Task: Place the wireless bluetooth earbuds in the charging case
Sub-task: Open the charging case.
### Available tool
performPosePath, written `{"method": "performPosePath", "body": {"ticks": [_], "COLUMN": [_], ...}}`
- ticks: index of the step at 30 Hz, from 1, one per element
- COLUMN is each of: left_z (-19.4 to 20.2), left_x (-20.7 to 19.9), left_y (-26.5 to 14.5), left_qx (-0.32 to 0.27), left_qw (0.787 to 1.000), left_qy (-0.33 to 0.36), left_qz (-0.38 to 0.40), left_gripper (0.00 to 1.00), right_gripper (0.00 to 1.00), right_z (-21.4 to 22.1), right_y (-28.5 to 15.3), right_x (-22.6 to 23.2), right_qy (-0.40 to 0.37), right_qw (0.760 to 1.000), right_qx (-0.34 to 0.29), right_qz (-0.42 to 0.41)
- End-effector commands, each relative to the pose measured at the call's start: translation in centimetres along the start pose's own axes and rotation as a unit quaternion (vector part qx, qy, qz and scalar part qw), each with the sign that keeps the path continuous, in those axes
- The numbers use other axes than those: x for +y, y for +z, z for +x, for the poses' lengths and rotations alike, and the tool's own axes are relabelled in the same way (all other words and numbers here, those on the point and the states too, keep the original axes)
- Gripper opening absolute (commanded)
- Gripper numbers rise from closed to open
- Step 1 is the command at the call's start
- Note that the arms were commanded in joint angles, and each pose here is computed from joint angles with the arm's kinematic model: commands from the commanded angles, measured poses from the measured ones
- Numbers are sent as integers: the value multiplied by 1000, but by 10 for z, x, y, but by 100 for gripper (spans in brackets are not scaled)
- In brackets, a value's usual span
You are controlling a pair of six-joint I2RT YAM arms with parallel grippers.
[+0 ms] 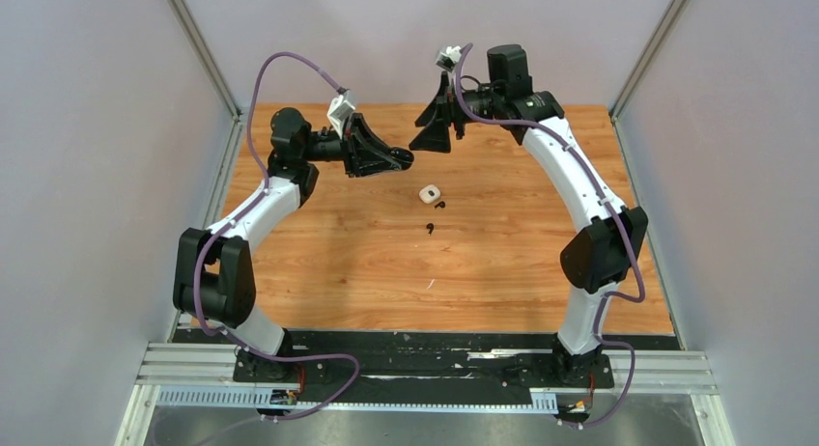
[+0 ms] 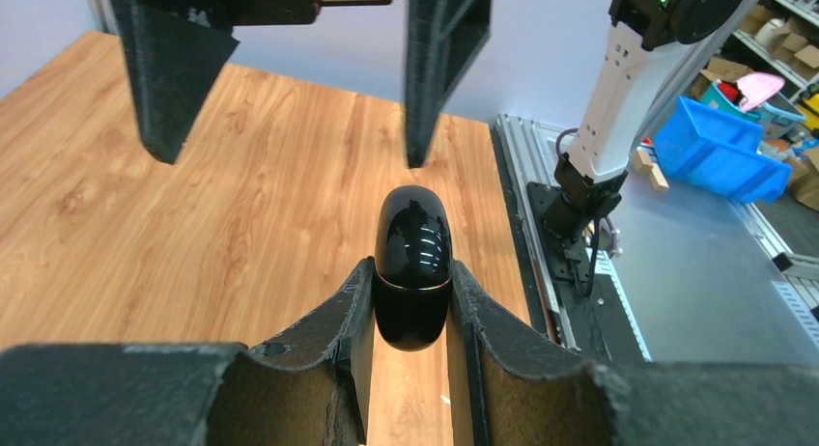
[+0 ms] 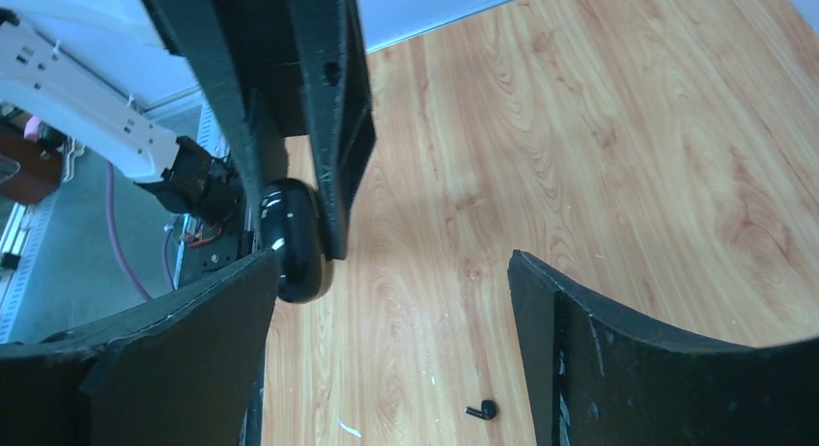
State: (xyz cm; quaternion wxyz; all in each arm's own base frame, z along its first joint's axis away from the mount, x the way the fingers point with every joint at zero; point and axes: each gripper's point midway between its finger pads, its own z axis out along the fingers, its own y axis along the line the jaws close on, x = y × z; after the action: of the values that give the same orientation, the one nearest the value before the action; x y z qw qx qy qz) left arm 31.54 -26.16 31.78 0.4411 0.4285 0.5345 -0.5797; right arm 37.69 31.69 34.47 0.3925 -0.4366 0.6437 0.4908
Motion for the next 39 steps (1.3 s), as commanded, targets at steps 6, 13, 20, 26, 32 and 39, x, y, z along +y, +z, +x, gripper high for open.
{"method": "performPosePath", "body": {"ticks": [6, 13, 20, 26, 32, 39], "left_z": [-8, -14, -16, -17, -10, -14], "left_x": [0, -6, -9, -13, -16, -16], "left_y": [2, 2, 2, 2, 1, 1], "left_qx": [-8, -8, -7, -5, 2, 0], "left_qw": [1000, 1000, 1000, 1000, 1000, 1000], "left_qy": [-5, 0, 1, 8, 12, 17], "left_qz": [-6, 1, 5, 12, 20, 17], "left_gripper": [0, 0, 0, 0, 0, 0], "right_gripper": [88, 86, 84, 82, 81, 76], "right_z": [-7, 2, 4, 5, -19, -10], "right_y": [0, 13, 16, 17, 9, 11], "right_x": [46, 32, 20, -2, -11, -7], "right_qy": [-54, -47, -47, -49, -49, -43], "right_qw": [996, 997, 998, 998, 998, 999], "right_qx": [-3, 11, 14, 22, -4, 2], "right_qz": [-74, -52, -36, 19, 38, 28]}}
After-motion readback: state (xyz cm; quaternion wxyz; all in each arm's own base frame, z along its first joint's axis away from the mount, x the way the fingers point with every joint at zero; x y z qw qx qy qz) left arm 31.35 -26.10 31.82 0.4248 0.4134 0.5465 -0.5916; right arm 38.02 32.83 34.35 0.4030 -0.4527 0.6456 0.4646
